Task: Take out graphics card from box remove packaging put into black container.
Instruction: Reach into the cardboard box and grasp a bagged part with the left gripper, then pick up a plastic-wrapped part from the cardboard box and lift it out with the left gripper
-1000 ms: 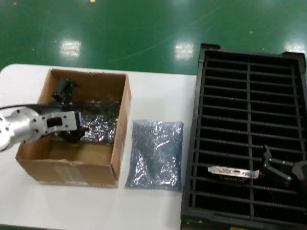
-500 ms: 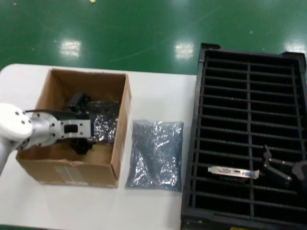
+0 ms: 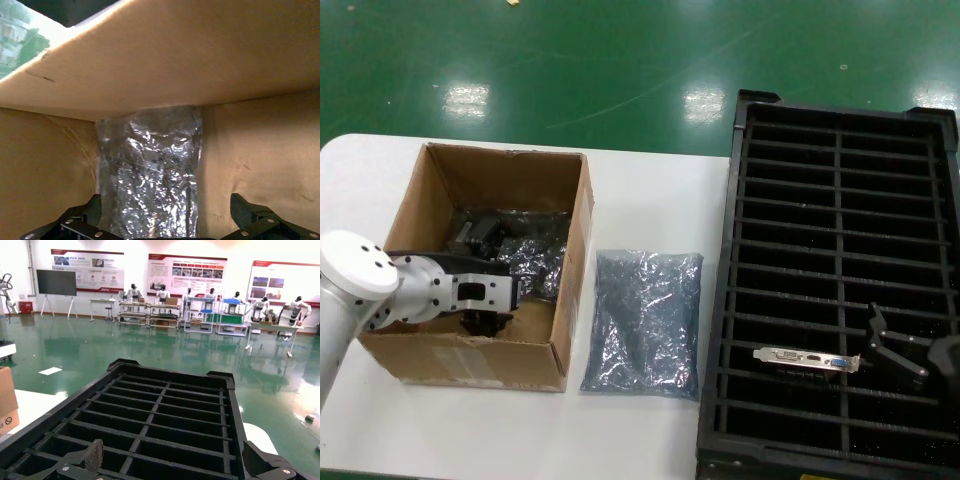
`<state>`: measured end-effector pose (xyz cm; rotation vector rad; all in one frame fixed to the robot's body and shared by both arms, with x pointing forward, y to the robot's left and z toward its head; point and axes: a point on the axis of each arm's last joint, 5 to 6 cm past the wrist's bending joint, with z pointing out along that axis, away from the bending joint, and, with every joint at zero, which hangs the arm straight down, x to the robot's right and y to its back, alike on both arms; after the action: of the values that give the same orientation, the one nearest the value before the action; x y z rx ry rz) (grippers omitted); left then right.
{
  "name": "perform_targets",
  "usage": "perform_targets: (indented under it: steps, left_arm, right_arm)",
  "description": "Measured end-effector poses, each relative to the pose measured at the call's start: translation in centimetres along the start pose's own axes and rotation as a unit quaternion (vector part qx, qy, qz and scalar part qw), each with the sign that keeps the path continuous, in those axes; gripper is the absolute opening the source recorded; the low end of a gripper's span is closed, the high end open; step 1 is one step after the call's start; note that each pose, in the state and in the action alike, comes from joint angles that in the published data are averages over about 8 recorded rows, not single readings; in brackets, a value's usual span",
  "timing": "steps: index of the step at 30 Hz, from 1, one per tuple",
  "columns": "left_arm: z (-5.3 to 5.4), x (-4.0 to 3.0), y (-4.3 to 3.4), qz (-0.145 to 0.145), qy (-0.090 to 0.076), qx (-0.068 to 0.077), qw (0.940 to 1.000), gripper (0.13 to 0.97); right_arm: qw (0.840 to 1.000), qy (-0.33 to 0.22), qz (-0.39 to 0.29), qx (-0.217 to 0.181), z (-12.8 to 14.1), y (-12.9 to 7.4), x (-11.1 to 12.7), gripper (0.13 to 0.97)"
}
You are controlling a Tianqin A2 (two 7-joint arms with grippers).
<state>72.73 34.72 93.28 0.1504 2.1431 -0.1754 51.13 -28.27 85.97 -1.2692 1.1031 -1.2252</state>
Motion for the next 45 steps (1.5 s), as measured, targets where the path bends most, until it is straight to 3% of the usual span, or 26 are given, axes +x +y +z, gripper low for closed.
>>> perform_targets:
  steps: [6,17,23,34,45]
  left_arm:
    - [0.3,0.54,0.37,0.006,-0.006,-0.011,0.9999,0.884]
    - [0.7,1.03,0.68,0.013,-0.038,-0.032,0.9987,0.731]
    - [0.9,1.37,0.69,0.016,-0.052,-0.039,0.9978,0.575]
    - [0.8,1.60,0.77,0.030,-0.062,-0.039,0.9969,0.330]
    - [-0.2,1.18,1.07,0.049,-0.079,-0.034,0.9951,0.205]
  right_arm:
    - [1.000,0.000,0.000,0.000,0.0,0.0,0.0,0.966]
    - [1.000,0.000,0.000,0.000,0.0,0.0,0.0,0.966]
    - [1.000,0.000,0.000,0.000,0.0,0.0,0.0,0.966]
    - [1.000,0.000,0.000,0.000,0.0,0.0,0.0,0.966]
    - [1.000,0.000,0.000,0.000,0.0,0.0,0.0,0.966]
